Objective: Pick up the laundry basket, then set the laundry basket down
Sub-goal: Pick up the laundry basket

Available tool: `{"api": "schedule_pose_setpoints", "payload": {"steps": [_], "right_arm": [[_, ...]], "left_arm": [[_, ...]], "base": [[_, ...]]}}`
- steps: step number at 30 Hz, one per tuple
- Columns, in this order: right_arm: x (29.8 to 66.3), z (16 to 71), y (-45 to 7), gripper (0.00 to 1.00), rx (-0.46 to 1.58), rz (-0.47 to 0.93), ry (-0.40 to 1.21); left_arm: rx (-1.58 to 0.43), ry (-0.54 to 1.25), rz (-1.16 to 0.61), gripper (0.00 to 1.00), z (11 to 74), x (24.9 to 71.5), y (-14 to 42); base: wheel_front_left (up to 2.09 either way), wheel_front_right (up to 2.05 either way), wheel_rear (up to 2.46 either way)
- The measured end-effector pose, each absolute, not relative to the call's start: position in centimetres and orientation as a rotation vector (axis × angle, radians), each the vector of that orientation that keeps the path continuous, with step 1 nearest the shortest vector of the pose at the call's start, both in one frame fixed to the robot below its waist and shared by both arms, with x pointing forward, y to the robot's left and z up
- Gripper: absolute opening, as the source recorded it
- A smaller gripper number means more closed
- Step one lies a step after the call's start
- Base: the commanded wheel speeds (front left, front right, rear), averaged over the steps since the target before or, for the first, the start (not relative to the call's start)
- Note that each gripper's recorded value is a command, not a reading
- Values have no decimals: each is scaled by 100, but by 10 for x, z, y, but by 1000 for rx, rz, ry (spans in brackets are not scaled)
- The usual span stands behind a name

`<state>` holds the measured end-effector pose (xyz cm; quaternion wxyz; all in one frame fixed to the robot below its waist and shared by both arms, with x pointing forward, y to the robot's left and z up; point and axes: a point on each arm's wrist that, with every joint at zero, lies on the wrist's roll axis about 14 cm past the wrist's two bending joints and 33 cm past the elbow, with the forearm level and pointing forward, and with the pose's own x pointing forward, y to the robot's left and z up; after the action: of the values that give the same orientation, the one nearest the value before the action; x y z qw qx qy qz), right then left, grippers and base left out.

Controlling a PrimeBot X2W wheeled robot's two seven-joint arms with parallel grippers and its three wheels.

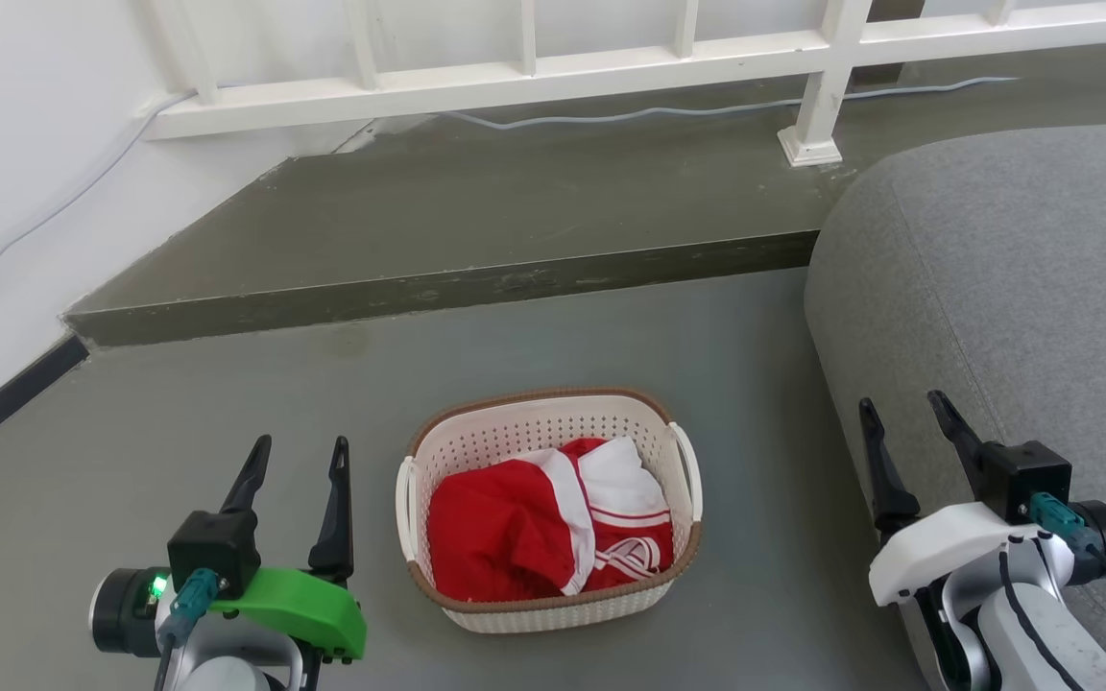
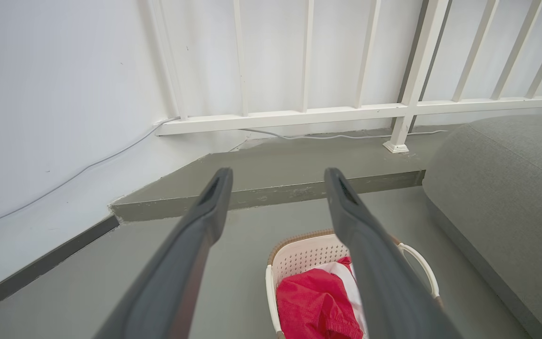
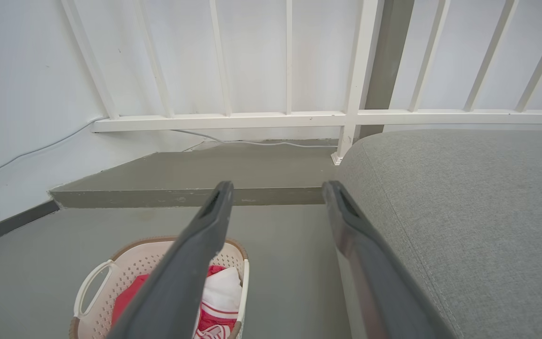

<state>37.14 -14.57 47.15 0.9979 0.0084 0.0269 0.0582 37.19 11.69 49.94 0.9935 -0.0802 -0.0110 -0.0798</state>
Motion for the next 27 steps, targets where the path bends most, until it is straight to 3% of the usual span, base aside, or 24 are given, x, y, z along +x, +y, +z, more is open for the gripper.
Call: {"api": "schedule_pose_setpoints", "payload": {"steps": [27], "right_arm": [[394, 441, -141, 100, 42, 112, 139]], "left_arm": [[-204, 73, -159, 100, 466, 392, 113]], "base": [[0, 0, 0]]}}
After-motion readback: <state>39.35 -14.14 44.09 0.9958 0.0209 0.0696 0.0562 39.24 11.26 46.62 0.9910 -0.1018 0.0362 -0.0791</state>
